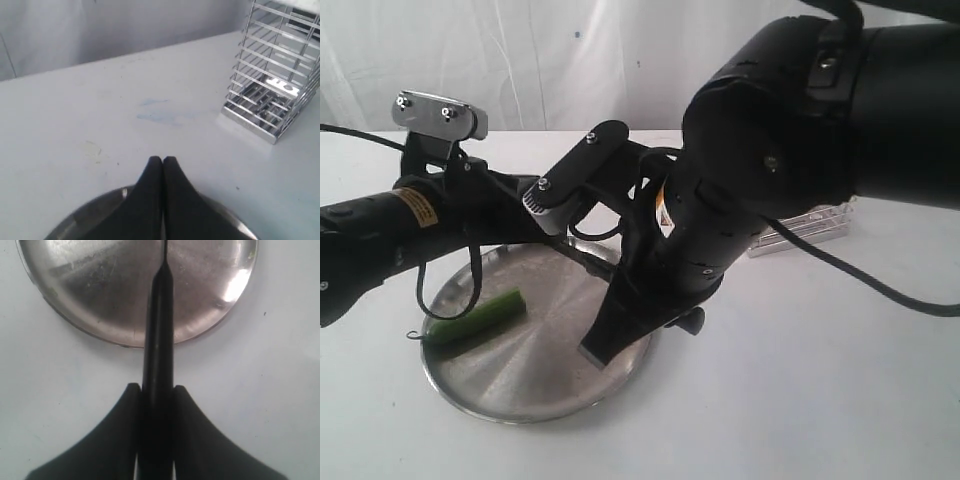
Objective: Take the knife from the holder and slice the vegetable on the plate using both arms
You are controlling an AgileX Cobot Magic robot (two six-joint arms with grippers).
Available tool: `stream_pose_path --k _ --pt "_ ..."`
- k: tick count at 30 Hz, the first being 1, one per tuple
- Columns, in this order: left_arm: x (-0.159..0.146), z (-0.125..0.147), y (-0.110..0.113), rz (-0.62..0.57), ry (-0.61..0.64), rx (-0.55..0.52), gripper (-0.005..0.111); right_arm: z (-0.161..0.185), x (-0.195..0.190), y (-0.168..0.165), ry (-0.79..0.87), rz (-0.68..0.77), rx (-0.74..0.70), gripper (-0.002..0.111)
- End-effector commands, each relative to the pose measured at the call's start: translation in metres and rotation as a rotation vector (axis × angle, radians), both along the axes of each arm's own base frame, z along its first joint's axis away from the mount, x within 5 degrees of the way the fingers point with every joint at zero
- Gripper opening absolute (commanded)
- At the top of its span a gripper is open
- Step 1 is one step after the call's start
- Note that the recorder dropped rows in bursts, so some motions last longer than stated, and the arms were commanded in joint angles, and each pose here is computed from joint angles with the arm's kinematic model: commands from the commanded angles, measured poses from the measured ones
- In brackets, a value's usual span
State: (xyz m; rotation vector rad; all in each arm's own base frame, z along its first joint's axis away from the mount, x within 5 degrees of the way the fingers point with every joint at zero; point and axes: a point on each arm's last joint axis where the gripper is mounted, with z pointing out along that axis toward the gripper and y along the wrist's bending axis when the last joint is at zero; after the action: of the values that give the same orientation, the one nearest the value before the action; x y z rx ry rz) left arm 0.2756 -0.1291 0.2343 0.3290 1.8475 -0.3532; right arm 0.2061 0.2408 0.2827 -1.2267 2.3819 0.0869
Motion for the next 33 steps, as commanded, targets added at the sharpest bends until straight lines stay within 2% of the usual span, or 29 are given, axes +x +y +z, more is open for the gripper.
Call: stream_pose_path --k 1,3,7,11,14,19,24,28,32,33 --pt "-0.015 0.04 0.007 -0.033 -0.172 0.063 0.0 0.002 0.003 0.003 -0.023 -0.03 0.045 0.0" --pt "-0.025 0.046 0.011 -0.053 -0.149 0.146 0.0 -0.005 0.005 0.006 -0.001 -0.064 0.043 0.0" --pt "-0.047 0.046 0.021 -0.12 -0.011 0.323 0.0 -0.023 0.01 0.016 0.041 -0.076 0.05 0.0" --pt "-0.057 0.035 0.025 -0.183 0.111 0.445 0.001 -0.041 0.014 0.029 0.096 -0.109 0.097 0.0" --pt "-0.06 0.03 0.027 -0.218 0.152 0.511 0.008 -0.055 0.018 0.034 0.115 -0.13 0.085 0.0" --pt "-0.052 0.02 0.04 -0.183 0.222 0.55 0.022 -0.066 0.02 0.038 0.146 -0.145 0.086 0.0" --pt "-0.039 -0.004 0.045 -0.176 0.322 0.585 0.023 -0.069 0.017 0.045 0.141 -0.132 0.11 0.0" --pt "-0.028 -0.025 0.041 -0.189 0.371 0.601 0.017 -0.074 0.018 0.047 0.15 -0.131 0.098 0.0" --pt "-0.018 -0.039 0.038 -0.187 0.366 0.6 0.001 -0.081 0.019 0.048 0.157 -0.132 0.088 0.0" --pt "-0.015 -0.042 0.037 -0.185 0.358 0.598 0.0 -0.082 0.019 0.049 0.158 -0.132 0.086 0.0"
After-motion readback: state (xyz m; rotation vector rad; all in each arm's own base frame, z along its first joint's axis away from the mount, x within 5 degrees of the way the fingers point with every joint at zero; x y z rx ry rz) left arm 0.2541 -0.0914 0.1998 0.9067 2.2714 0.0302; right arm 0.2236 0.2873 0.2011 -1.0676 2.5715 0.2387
